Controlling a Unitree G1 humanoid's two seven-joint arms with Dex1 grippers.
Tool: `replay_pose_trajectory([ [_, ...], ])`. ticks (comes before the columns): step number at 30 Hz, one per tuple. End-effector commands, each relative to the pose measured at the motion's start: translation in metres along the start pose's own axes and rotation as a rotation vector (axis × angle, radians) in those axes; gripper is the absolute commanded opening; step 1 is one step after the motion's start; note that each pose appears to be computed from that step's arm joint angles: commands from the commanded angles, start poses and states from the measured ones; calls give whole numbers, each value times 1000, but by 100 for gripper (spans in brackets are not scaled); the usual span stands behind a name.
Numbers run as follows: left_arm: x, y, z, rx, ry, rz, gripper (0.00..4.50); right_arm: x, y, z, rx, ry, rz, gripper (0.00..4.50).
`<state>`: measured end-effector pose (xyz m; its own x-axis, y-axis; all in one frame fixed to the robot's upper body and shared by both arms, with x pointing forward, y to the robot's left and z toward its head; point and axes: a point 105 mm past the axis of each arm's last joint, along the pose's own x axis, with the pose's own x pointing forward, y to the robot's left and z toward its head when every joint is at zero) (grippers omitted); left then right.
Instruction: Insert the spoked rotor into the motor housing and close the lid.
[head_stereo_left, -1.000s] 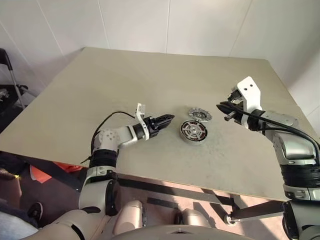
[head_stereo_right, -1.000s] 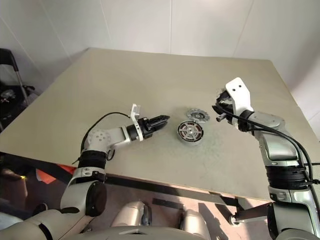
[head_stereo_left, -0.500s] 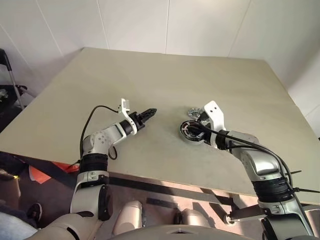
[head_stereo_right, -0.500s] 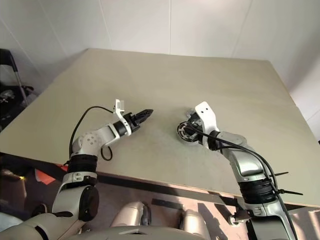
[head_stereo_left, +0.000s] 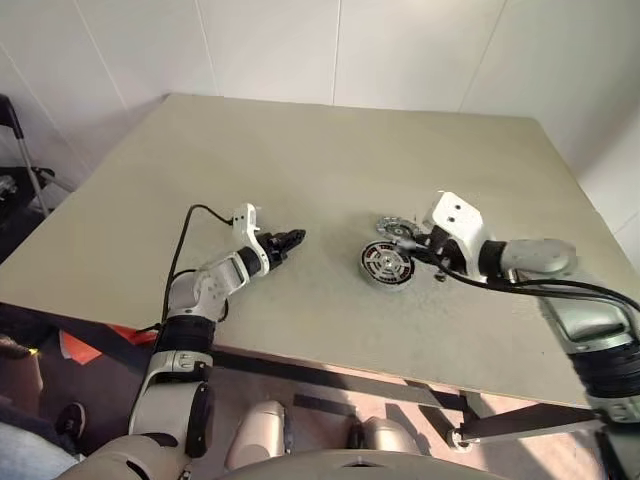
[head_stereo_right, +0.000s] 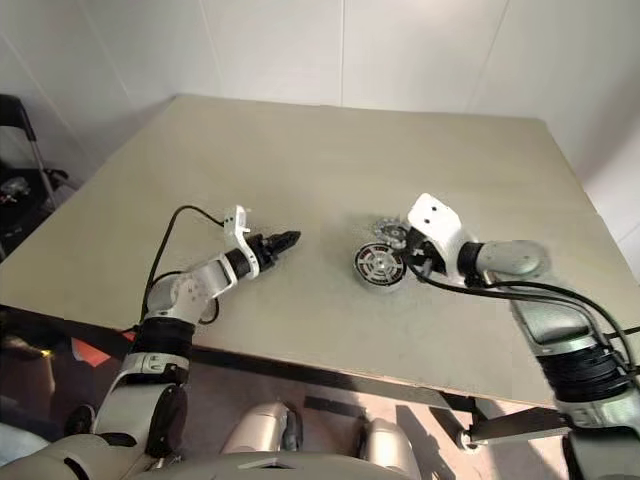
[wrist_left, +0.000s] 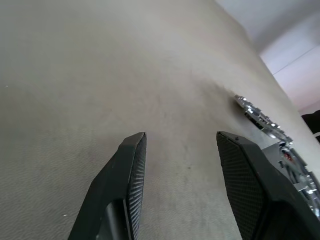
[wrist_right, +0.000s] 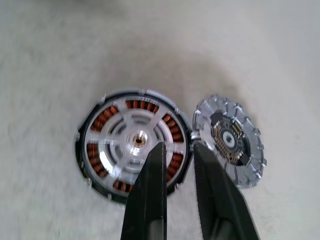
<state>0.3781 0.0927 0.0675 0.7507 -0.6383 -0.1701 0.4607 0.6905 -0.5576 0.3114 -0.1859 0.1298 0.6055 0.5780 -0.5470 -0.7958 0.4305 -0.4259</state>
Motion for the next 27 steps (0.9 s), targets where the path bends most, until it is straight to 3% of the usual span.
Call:
replay_pose_trajectory([
  [1, 1, -5, 11, 71, -34, -21, 237, -8, -9, 11, -213, 22, 37, 217],
  [3, 2, -4, 9, 75, -33, -15, 237, -5, -4, 9, -303, 45, 103, 282],
  [10, 4, -5, 3, 74, -39, -2, 237, 9, 24, 1, -495, 85, 338, 282],
  [21, -1, -5, -5, 59, -48, 21, 237, 26, 14, -11, -547, 118, 400, 282],
  [27, -3, -3, -2, 54, -60, 31, 237, 27, 22, -34, -548, 178, 452, 282],
])
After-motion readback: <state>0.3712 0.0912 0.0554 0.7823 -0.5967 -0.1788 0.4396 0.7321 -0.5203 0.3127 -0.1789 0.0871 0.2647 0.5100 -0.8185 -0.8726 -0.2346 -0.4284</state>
